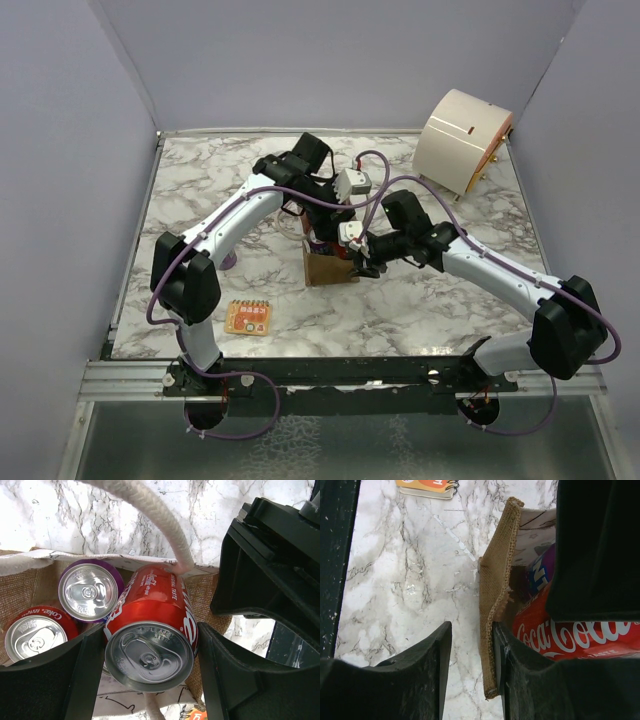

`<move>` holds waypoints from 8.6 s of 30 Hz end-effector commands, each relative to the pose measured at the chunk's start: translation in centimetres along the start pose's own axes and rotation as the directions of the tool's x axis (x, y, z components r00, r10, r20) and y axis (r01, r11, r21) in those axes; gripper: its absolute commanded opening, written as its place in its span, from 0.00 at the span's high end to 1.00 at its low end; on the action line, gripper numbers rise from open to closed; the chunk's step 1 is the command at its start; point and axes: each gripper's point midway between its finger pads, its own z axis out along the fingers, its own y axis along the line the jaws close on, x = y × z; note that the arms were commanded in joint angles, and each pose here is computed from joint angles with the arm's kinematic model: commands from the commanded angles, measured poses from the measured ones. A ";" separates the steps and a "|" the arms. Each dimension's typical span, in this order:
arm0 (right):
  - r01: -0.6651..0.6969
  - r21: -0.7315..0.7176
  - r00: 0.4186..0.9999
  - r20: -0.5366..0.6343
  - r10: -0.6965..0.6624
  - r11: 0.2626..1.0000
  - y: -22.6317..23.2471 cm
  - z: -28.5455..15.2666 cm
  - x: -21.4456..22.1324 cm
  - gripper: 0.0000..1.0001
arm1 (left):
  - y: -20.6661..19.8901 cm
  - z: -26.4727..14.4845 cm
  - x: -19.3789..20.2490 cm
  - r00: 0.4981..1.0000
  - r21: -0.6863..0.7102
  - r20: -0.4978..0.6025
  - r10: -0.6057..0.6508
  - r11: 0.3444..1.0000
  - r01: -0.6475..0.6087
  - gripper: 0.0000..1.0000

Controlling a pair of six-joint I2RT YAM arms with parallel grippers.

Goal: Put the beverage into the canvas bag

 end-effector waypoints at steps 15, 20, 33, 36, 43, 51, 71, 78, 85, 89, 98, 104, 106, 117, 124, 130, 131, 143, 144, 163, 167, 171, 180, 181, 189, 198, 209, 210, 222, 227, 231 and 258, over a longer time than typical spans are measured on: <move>0.010 -0.006 0.998 0.057 -0.010 1.000 1.4 -1.0 -1.6 0.59 | -1.9 -2.0 -1.6 0.977 0.045 0.055 0.206 0.977 -0.209 1.00; 0.002 -0.001 0.999 0.050 -0.002 1.000 1.2 -0.9 -1.4 0.56 | -2.1 -1.8 -1.2 0.975 0.064 0.046 0.218 0.973 -0.220 1.00; 0.015 0.017 0.997 0.070 -0.016 1.000 1.2 -1.6 -2.2 0.48 | -1.2 -0.7 -1.6 0.978 0.044 0.070 0.198 0.979 -0.201 1.00; 0.019 0.023 0.997 0.072 -0.021 1.000 1.2 -1.8 -2.4 0.46 | -1.1 -0.7 -1.7 0.977 0.040 0.069 0.204 0.978 -0.207 1.00; 0.029 0.050 0.996 0.087 -0.034 0.998 0.9 -2.4 -3.1 0.44 | -0.9 -1.0 -2.2 0.972 0.027 0.079 0.223 0.974 -0.226 1.00; 0.034 0.075 0.994 0.098 -0.041 0.997 0.5 -3.4 -3.6 0.41 | -0.8 -1.2 -2.5 0.967 0.015 0.083 0.240 0.970 -0.242 1.00; -0.038 0.140 0.993 0.114 0.022 0.989 0.3 -6.2 -2.6 0.42 | -2.3 -2.3 -1.6 0.957 0.049 0.076 0.281 0.957 -0.285 1.00; -0.053 0.171 0.993 0.117 0.033 0.984 -0.3 -6.8 -2.2 0.42 | -2.6 -2.6 -0.1 0.962 0.085 0.010 0.273 0.958 -0.273 1.00; -0.067 0.173 0.993 0.107 0.049 0.983 -0.6 -6.5 -1.5 0.42 | -2.9 -2.6 1.3 0.963 0.095 -0.051 0.264 0.961 -0.259 1.00; -0.070 0.182 0.993 0.103 0.052 0.981 -0.7 -6.5 -1.3 0.42 | -2.3 -2.1 2.1 0.958 0.068 -0.100 0.270 0.962 -0.265 1.00; -0.086 0.187 0.993 0.101 0.068 0.979 -0.9 -6.6 -0.8 0.42 | -2.1 -1.1 3.3 0.941 0.051 -0.158 0.299 0.954 -0.294 1.00; -0.079 0.123 0.990 0.125 0.064 0.989 -0.1 -6.0 -0.9 0.42 | -2.4 -0.3 3.3 0.936 0.063 -0.154 0.315 0.949 -0.309 1.00; -0.090 0.104 0.989 0.124 0.077 0.991 0.1 -5.7 -0.6 0.42 | -2.5 0.0 3.4 0.934 0.066 -0.160 0.320 0.947 -0.313 1.00; -0.186 0.063 0.976 0.127 0.177 0.981 0.5 -3.7 1.5 0.42 | -2.3 1.3 3.0 0.930 0.061 -0.161 0.329 0.944 -0.324 1.00; -0.264 0.119 0.960 0.127 0.249 0.957 -1.0 -3.0 2.3 0.47 | -2.4 1.6 3.4 0.927 0.065 -0.161 0.339 0.941 -0.333 1.00; -0.306 0.141 0.948 0.141 0.287 0.942 -1.9 -2.7 2.3 0.58 | -2.6 1.4 3.7 0.915 0.094 -0.194 0.353 0.935 -0.341 1.00; -0.308 0.141 0.947 0.143 0.289 0.941 -2.0 -2.6 2.3 0.60 | -2.7 1.3 3.8 0.914 0.098 -0.198 0.355 0.935 -0.342 1.00; -0.296 0.160 0.952 0.123 0.279 0.942 -2.1 -2.7 2.8 0.80 | -2.6 0.9 5.0 0.881 0.115 -0.276 0.384 0.923 -0.366 1.00; -0.292 0.166 0.954 0.122 0.274 0.942 -2.2 -2.7 2.8 0.82 | -2.7 0.9 5.1 0.877 0.122 -0.281 0.389 0.921 -0.370 1.00; -0.287 0.177 0.956 0.119 0.269 0.941 -2.4 -2.8 3.0 0.99 | -3.6 1.1 6.5 0.856 0.170 -0.317 0.409 0.912 -0.373 1.00; -0.272 0.162 0.959 0.120 0.255 0.948 -2.0 -2.7 2.9 0.99 | -3.5 2.3 6.3 0.873 0.156 -0.281 0.398 0.917 -0.368 1.00; -0.258 0.135 0.963 0.119 0.243 0.957 -1.4 -2.6 2.9 0.96 | -3.6 3.4 6.2 0.883 0.154 -0.265 0.387 0.921 -0.358 1.00; -0.228 0.121 0.970 0.114 0.214 0.966 -0.9 -2.8 2.8 0.82 | -3.1 5.0 6.3 0.893 0.136 -0.274 0.358 0.933 -0.332 0.91; -0.224 0.120 0.971 0.114 0.211 0.967 -0.8 -2.8 2.8 0.81 | -3.0 5.1 6.3 0.894 0.132 -0.270 0.357 0.934 -0.333 0.89; -0.210 0.126 0.974 0.107 0.197 0.970 -0.8 -3.0 2.8 0.75 | -2.8 6.2 6.9 0.899 0.121 -0.283 0.334 0.942 -0.312 0.76; -0.196 0.145 0.978 0.104 0.182 0.970 -1.0 -3.3 2.7 0.75 | -2.4 7.2 7.2 0.911 0.082 -0.286 0.296 0.955 -0.285 0.59; -0.184 0.178 0.981 0.100 0.168 0.967 -1.4 -3.7 2.6 0.76 | -1.9 7.9 6.3 0.934 0.023 -0.247 0.259 0.965 -0.262 0.38; -0.182 0.180 0.981 0.100 0.166 0.967 -1.5 -3.8 2.6 0.76 | -1.8 7.8 6.3 0.934 0.018 -0.250 0.255 0.966 -0.258 0.36; -0.180 0.185 0.981 0.100 0.164 0.966 -1.6 -3.8 2.6 0.76 | -2.4 6.8 5.4 0.939 0.011 -0.222 0.263 0.963 -0.268 0.19; -0.182 0.187 0.981 0.098 0.166 0.965 -1.6 -3.8 2.7 0.76 | -3.1 6.2 4.7 0.940 0.030 -0.199 0.277 0.961 -0.276 0.18; -0.185 0.186 0.981 0.096 0.170 0.965 -1.7 -3.7 2.8 0.76 | -3.7 5.6 4.5 0.939 0.051 -0.186 0.291 0.957 -0.286 0.18; -0.172 0.166 0.981 0.122 0.152 0.971 -1.4 -4.2 1.4 0.75 | -5.5 -0.6 -0.9 0.915 -0.034 -0.058 0.400 0.915 -0.402 0.19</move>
